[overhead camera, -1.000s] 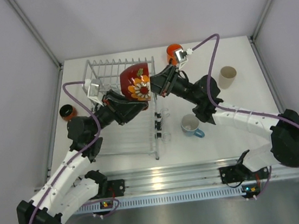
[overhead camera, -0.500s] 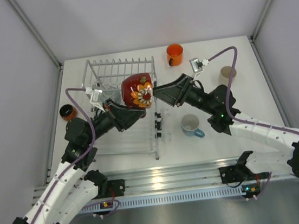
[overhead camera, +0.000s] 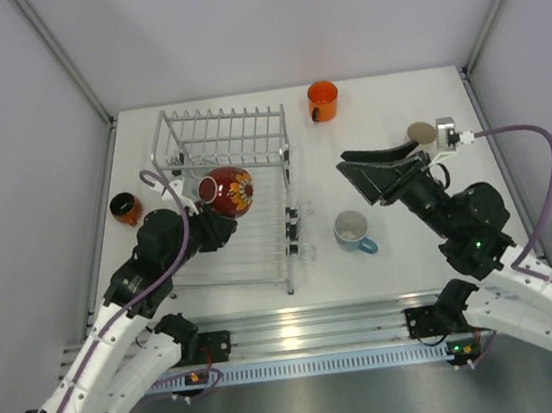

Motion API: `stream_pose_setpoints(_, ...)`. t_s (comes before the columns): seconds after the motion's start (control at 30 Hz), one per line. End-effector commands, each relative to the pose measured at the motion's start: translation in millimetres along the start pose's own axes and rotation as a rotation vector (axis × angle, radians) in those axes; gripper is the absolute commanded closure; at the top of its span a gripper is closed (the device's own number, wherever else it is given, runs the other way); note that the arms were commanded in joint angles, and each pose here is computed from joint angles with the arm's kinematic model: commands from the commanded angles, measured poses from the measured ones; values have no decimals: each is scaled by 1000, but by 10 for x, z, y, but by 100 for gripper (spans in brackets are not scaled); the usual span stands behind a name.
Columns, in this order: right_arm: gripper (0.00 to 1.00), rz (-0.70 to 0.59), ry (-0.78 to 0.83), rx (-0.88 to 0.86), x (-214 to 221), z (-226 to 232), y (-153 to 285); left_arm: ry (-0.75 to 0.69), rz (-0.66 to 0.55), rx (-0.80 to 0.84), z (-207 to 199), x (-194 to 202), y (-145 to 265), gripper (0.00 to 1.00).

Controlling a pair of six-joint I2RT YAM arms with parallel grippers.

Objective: Load the cups into the dish rack

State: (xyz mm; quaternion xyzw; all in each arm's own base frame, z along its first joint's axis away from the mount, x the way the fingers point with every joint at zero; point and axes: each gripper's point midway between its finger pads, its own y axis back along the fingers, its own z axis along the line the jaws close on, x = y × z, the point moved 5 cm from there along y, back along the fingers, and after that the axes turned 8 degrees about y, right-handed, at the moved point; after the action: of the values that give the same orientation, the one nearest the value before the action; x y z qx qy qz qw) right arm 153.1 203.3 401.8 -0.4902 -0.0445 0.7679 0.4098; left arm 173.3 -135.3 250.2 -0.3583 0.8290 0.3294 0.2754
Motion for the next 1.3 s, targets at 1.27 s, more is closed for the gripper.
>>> stream_pose_setpoints(1.27, 38, -103, 262, 281, -538, -133, 485, -18, 108, -271, 397, 221, -873, 100)
